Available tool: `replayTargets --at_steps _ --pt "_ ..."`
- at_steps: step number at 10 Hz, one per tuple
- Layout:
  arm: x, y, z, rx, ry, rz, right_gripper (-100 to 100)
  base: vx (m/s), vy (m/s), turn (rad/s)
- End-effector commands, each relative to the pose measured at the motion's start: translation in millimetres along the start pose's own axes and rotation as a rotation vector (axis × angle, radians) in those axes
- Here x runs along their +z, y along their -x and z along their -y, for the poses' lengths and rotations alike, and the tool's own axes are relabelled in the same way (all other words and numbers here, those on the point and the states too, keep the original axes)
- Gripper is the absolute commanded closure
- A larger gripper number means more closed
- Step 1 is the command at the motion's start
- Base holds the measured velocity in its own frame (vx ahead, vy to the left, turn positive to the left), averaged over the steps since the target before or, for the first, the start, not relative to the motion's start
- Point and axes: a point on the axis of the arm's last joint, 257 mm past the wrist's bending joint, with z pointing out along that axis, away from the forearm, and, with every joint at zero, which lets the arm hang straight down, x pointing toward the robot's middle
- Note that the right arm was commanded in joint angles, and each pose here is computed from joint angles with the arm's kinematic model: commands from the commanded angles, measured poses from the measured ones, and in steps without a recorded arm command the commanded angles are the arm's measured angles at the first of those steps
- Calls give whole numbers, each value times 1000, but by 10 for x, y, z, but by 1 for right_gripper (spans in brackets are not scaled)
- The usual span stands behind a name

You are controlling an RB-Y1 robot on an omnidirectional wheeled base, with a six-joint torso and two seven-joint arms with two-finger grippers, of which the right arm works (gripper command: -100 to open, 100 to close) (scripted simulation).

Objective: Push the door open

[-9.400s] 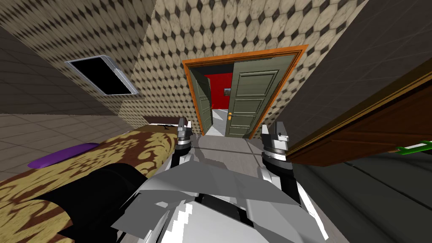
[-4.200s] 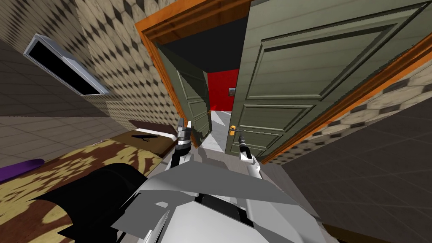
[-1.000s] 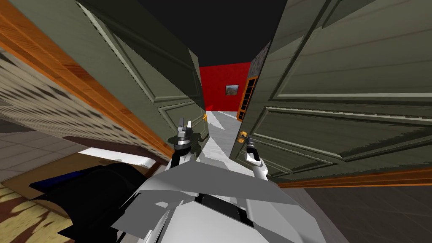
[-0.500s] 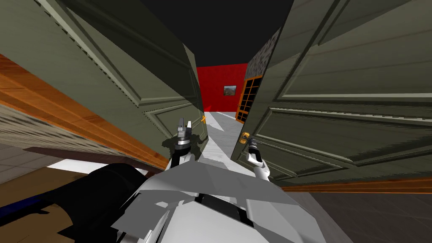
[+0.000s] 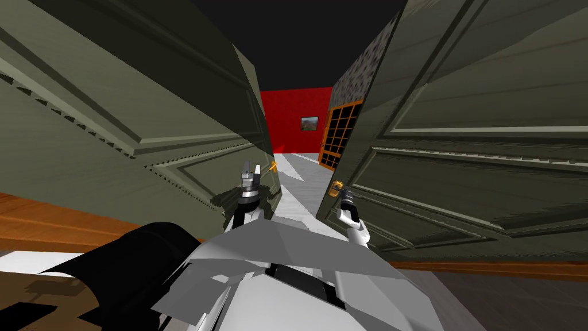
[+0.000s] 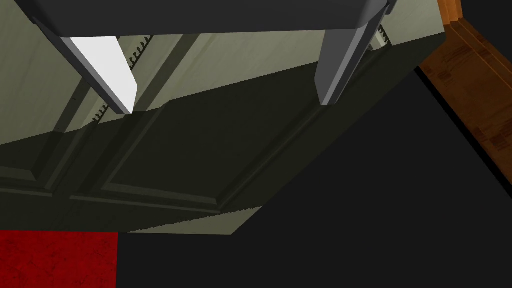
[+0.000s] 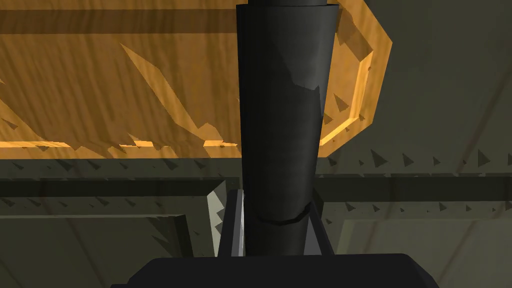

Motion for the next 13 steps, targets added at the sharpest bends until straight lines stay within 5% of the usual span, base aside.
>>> replayTargets --at_steps 1,13 --pt "1 25 -15 8 2 9 100 188 44 -52" --pt "24 819 -115 -34 19 125 100 166 16 -39"
